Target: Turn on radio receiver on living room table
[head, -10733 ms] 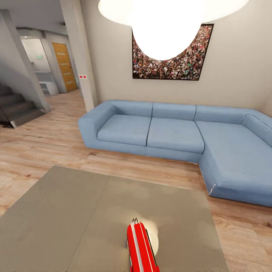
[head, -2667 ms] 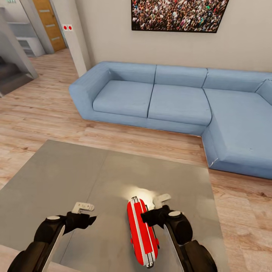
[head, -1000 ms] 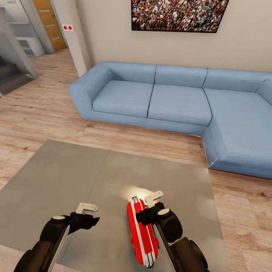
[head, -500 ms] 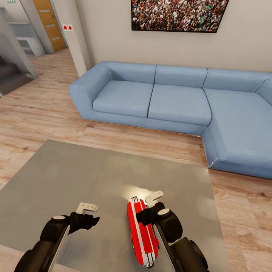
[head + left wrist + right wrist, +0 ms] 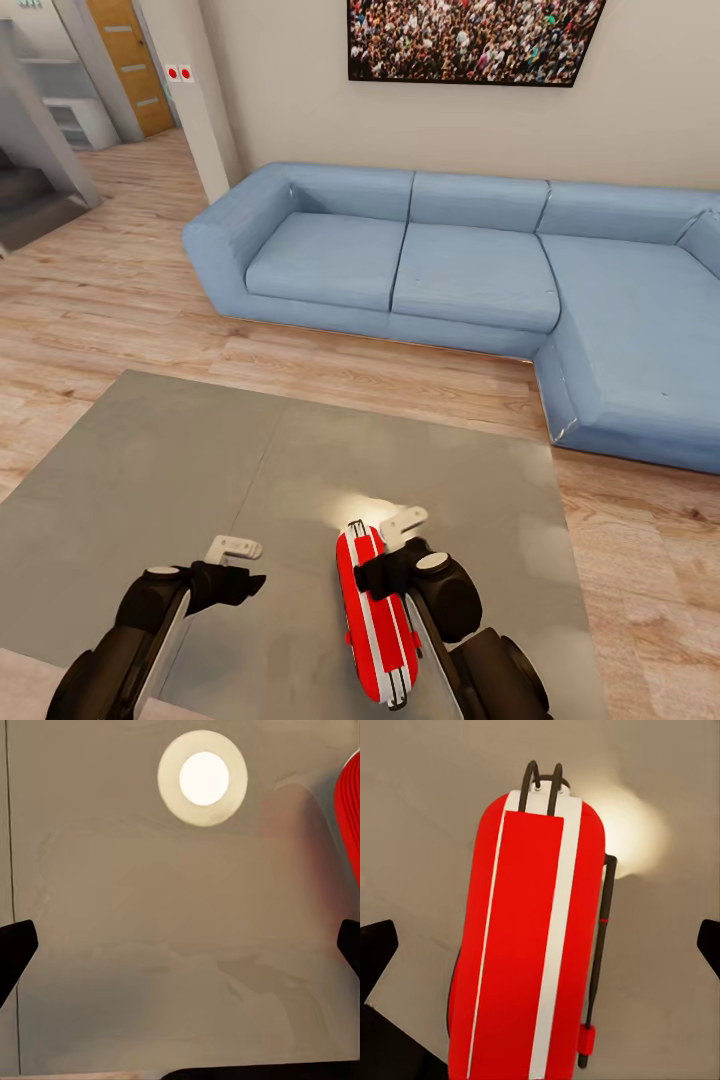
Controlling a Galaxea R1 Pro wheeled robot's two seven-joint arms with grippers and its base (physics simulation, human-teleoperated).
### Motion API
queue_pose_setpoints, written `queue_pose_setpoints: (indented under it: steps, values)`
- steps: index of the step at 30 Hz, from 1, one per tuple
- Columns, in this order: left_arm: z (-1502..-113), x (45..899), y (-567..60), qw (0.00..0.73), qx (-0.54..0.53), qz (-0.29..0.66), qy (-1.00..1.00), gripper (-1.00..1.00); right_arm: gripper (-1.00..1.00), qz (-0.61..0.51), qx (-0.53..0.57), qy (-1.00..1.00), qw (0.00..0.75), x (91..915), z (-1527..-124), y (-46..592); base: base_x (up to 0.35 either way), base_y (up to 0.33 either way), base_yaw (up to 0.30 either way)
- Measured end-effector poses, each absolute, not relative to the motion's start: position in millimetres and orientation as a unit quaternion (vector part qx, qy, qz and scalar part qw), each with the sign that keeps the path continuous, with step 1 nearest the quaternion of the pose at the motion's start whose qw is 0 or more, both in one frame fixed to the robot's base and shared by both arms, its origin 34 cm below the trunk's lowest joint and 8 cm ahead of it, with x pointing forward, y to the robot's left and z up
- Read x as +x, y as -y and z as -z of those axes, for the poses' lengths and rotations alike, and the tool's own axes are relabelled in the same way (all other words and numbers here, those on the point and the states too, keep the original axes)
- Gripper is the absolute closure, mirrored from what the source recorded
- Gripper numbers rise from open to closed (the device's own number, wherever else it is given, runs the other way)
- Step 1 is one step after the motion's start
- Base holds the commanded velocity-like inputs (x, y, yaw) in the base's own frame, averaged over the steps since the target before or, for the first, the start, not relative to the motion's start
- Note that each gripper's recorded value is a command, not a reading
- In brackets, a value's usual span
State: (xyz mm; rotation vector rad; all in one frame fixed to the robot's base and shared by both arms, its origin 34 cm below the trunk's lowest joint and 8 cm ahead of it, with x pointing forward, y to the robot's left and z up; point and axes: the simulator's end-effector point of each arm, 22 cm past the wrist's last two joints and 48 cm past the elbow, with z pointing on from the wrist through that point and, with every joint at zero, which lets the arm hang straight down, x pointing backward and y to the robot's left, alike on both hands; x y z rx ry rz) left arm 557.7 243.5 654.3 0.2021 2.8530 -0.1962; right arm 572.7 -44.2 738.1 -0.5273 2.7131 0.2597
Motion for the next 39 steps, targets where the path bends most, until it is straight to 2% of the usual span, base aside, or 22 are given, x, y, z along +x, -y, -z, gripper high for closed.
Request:
queue_pose_setpoints:
  steps: [14,39]
  values:
    - [-654,558,-242,0.136,0.070,0.069,-0.986,-1.00,-1.00,-0.112,-0.205,-0.956,0.180,563,-737,22,0.000,0.000,0.000]
    - [-654,558,-242,0.136,0.070,0.070,-0.986,-1.00,-1.00,-0.107,-0.209,-0.958,0.165,551,-709,23,0.000,0.000,0.000]
